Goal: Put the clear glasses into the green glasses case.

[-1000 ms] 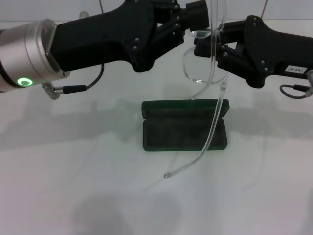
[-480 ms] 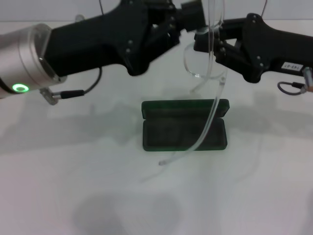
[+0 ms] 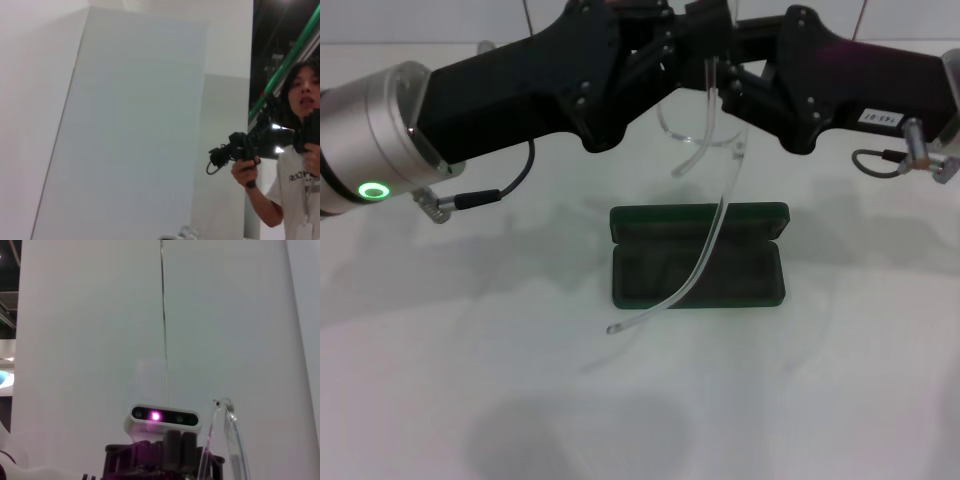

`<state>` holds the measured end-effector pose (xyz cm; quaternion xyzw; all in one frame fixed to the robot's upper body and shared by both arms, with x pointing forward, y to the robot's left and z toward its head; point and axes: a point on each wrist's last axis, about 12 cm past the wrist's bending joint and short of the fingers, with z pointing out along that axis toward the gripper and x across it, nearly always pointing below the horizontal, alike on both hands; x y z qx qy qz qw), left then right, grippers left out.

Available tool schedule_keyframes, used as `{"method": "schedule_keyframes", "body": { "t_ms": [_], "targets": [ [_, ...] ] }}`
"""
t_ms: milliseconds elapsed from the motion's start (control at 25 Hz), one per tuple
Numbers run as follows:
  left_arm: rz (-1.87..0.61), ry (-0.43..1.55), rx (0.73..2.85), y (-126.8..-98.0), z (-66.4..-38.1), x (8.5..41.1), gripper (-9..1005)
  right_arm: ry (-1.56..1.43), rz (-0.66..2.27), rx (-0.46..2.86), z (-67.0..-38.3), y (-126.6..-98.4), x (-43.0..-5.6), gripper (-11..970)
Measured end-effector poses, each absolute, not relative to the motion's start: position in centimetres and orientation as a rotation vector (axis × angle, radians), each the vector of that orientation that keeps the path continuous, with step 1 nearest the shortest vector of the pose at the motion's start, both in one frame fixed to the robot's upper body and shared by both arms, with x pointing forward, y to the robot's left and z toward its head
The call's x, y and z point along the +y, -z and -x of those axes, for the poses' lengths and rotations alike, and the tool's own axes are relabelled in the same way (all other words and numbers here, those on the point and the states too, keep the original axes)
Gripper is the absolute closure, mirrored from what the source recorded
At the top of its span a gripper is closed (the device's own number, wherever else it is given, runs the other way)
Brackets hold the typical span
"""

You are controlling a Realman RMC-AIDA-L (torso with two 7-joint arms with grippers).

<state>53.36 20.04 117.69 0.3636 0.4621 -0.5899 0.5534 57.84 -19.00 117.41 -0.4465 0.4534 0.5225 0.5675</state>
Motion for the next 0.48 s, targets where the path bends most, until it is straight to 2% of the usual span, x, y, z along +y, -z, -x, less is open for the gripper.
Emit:
{"method": "schedule_keyframes", "body": {
  "t_ms": [480],
  "targets": [
    [-0.796,1.398,1.09,-116.87,-53.29,20.45,958,-1.236,1.046,1.058,-57.69,-117.37,-18.83,843]
  ]
}}
